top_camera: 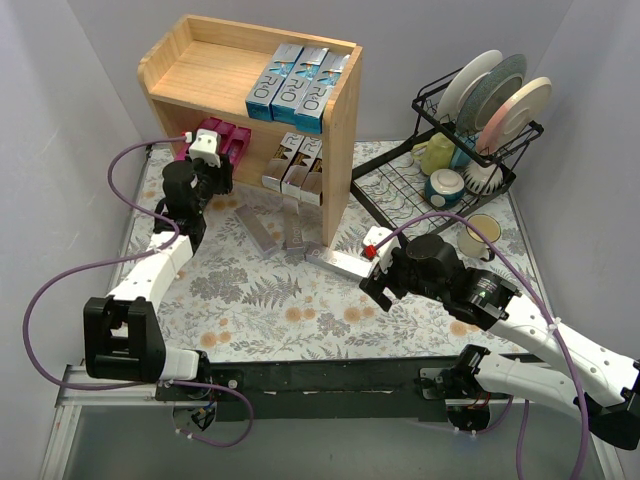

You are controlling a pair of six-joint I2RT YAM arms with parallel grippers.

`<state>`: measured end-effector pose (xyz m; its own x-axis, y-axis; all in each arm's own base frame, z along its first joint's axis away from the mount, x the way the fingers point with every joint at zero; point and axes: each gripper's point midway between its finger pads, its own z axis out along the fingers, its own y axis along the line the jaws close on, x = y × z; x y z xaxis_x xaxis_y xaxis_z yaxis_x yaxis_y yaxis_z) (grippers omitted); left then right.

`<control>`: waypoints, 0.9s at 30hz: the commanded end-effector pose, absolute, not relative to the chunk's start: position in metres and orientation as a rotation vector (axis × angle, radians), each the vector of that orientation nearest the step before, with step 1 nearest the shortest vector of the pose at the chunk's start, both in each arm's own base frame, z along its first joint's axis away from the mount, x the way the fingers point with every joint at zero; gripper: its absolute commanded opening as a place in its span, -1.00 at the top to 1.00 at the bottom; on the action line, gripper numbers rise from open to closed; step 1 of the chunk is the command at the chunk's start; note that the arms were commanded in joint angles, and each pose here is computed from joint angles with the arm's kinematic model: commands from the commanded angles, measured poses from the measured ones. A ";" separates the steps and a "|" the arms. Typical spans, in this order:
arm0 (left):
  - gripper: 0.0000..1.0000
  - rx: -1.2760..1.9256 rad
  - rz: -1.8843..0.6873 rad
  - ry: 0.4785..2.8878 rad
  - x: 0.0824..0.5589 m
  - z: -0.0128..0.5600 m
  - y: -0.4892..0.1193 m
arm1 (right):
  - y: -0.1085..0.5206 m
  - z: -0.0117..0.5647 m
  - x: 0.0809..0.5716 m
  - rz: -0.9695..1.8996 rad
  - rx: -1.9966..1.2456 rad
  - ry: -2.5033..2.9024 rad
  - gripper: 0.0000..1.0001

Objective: Place and organize the toothpastes onto the shelf
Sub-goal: Place the toothpaste on the shelf, then adjust the toothpaste on the shelf.

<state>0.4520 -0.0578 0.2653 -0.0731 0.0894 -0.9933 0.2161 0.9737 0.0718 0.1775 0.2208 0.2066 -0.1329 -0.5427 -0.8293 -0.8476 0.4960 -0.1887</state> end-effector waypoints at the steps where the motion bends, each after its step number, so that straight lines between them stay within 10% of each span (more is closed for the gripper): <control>1: 0.22 0.222 -0.044 1.566 0.462 0.295 -0.048 | 0.226 0.218 0.182 0.428 -1.137 1.761 -0.89; 27: -0.28 0.213 0.022 1.531 0.467 0.315 -0.040 | 0.225 0.219 0.180 0.434 -1.138 1.754 -0.89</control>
